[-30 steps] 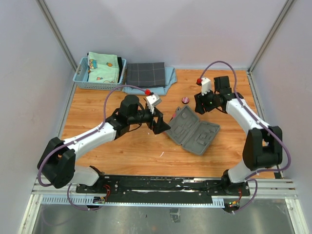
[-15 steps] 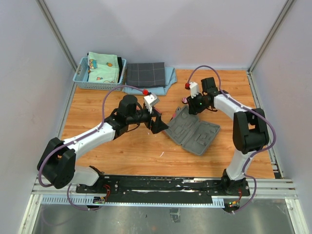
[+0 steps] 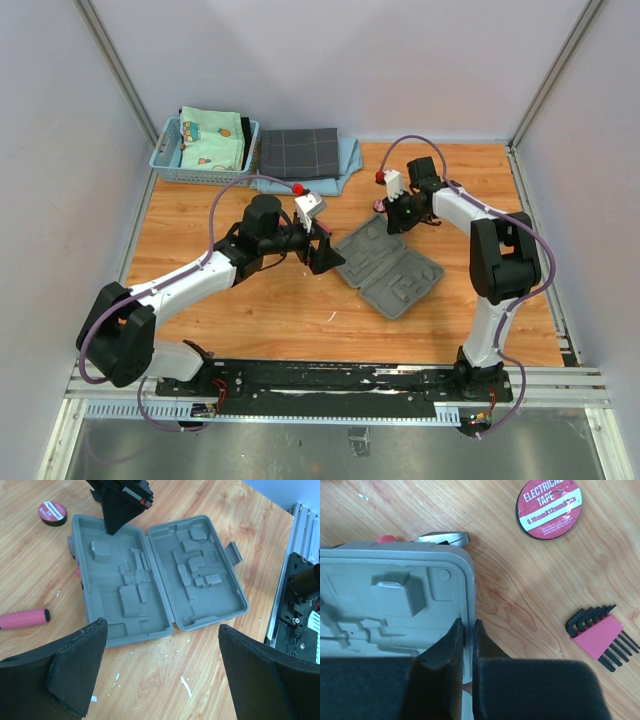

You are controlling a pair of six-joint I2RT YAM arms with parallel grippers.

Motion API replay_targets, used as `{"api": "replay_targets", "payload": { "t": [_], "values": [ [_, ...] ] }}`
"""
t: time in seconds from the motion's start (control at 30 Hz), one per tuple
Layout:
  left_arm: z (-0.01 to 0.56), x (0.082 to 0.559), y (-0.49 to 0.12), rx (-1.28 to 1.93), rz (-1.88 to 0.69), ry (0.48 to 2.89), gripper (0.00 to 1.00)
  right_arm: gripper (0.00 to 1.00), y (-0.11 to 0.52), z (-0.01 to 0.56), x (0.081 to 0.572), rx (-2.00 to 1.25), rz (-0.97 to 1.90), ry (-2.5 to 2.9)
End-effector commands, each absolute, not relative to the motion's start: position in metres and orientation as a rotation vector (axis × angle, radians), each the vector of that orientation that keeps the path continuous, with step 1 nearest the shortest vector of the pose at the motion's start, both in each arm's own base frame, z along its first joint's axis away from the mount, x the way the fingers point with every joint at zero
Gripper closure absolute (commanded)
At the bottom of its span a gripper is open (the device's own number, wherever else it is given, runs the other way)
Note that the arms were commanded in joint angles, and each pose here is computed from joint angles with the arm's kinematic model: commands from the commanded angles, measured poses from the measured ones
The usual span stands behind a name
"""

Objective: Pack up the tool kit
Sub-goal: Open the toolbox at the center of the board.

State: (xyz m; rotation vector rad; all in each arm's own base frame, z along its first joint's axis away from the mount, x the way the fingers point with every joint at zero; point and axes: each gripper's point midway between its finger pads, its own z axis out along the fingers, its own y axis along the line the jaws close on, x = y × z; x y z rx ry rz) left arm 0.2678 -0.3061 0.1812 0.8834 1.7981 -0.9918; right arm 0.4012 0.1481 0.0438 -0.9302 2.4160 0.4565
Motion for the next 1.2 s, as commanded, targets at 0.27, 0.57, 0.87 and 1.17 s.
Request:
{"api": "replay_targets", "payload": {
  "t": [0.27, 0.57, 0.87, 1.17],
  "values": [
    [0.189, 0.27, -0.305, 0.87, -1.003, 1.773, 0.04, 0.99, 0.123, 0.104, 0.392, -0.606, 0.278, 2.497],
    [0.192, 0.27, -0.307, 0.855, -1.025, 1.77, 0.04, 0.99, 0.07, 0.143, 0.358, -0.219, 0.106, 2.519],
    [0.197, 0.271, -0.309, 0.847, -1.033, 1.758, 0.04, 0.99, -0.018, 0.137, 0.317, 0.376, -0.125, 2.578],
    [0.2, 0.269, -0.309, 0.846, -1.039, 1.75, 0.04, 0.99, -0.067, 0.107, 0.275, 0.935, -0.276, 2.452]
  ]
}}
